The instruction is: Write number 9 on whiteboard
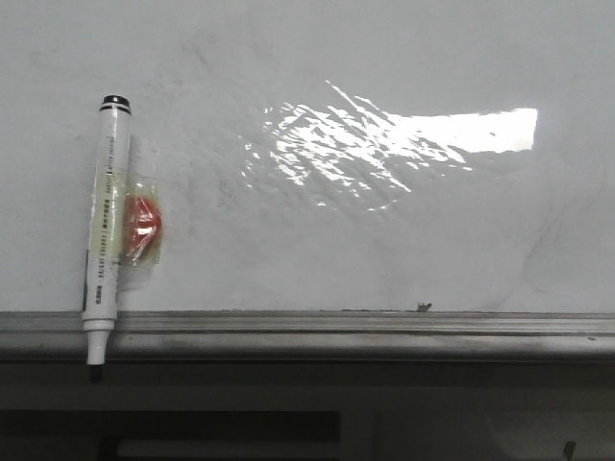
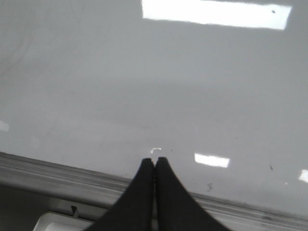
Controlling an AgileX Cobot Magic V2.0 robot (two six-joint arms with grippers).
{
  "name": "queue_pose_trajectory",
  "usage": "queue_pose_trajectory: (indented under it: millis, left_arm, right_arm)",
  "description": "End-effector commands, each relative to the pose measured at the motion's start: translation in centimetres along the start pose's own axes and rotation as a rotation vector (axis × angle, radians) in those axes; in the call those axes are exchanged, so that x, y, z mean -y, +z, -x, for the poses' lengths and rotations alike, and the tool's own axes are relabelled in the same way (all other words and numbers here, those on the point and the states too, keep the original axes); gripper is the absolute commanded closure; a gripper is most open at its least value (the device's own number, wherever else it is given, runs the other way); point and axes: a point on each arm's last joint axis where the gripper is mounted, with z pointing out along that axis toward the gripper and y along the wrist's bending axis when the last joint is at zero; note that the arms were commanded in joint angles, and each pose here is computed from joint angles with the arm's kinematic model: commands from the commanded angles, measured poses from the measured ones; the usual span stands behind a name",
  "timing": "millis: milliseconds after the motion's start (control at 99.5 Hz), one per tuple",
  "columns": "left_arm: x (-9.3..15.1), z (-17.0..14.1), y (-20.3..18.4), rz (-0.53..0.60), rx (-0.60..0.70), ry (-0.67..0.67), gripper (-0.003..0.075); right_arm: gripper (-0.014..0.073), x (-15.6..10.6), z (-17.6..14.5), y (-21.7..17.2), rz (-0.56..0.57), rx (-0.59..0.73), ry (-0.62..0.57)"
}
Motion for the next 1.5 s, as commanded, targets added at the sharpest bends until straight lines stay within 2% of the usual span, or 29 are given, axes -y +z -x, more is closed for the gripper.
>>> queue_pose_trajectory:
  millis: [0, 563, 643, 784, 894, 944, 1025, 1095, 1166, 1226, 1316, 1377, 1437, 1487]
  left_arm:
    - [0.0, 0.2, 0.0, -0.002, 0.082, -0.019, 0.0741]
    - [0.0, 0.2, 0.0, -0.002, 0.082, -0.019, 0.0741]
    - [-0.2, 0.2, 0.0, 0.012, 0.082, 0.034, 0.0741]
    - [-0.2, 0.2, 0.0, 0.015, 0.081, 0.044, 0.0741]
    - [-0.1, 0.2, -0.1, 0.012, 0.087, 0.031, 0.0741]
    - [0.0, 0.2, -0.1, -0.01, 0.09, -0.043, 0.0741]
    - [0.5, 0.4, -0.1, -0.08, 0.095, -0.279, 0.0741]
    - [0.9, 0.6, -0.1, -0.138, 0.097, -0.475, 0.0741]
    - [1.1, 0.7, -0.2, -0.168, 0.1, -0.582, 0.0741]
    - [1.2, 0.9, -0.2, -0.187, 0.111, -0.66, 0.0741]
    - [1.2, 1.3, -0.3, -0.211, 0.135, -0.781, 0.0741]
    - [1.3, 1.5, -0.4, -0.242, 0.142, -0.91, 0.0741]
    - [1.4, 1.7, -0.4, -0.272, 0.141, -1.018, 0.0741]
    - [1.6, 1.7, -0.5, -0.301, 0.124, -1.081, 0.0741]
  right_arm:
    - [0.0645, 0.0, -0.6, 0.2, -0.005, 0.017, -0.02]
    - [0.0645, 0.0, -0.6, 0.2, -0.005, 0.017, -0.02]
    - [0.0645, 0.0, -0.6, 0.2, -0.005, 0.017, -0.02]
    - [0.0645, 0.0, -0.6, 0.2, -0.005, 0.017, -0.02]
    - [0.0645, -0.1, 0.1, 0.1, 0.0, 0.099, -0.025]
    - [0.0645, -0.2, 0.7, 0.0, 0.009, 0.164, -0.011]
    - [0.0645, -0.3, 1.8, -0.2, 0.032, 0.281, 0.06]
    - [0.0645, -0.2, 2.6, -0.5, 0.054, 0.374, 0.194]
    - [0.0645, 0.0, 3.2, -0.7, 0.068, 0.449, 0.36]
    - [0.0645, 0.2, 3.3, -0.8, 0.077, 0.459, 0.479]
    - [0.0645, 0.4, 3.3, -0.8, 0.084, 0.463, 0.584]
    - [0.0645, 0.5, 3.4, -0.9, 0.091, 0.465, 0.653]
    - [0.0645, 0.8, 4.2, -1.2, 0.101, 0.5, 0.772]
    - [0.0646, 1.1, 5.0, -1.7, 0.104, 0.544, 0.825]
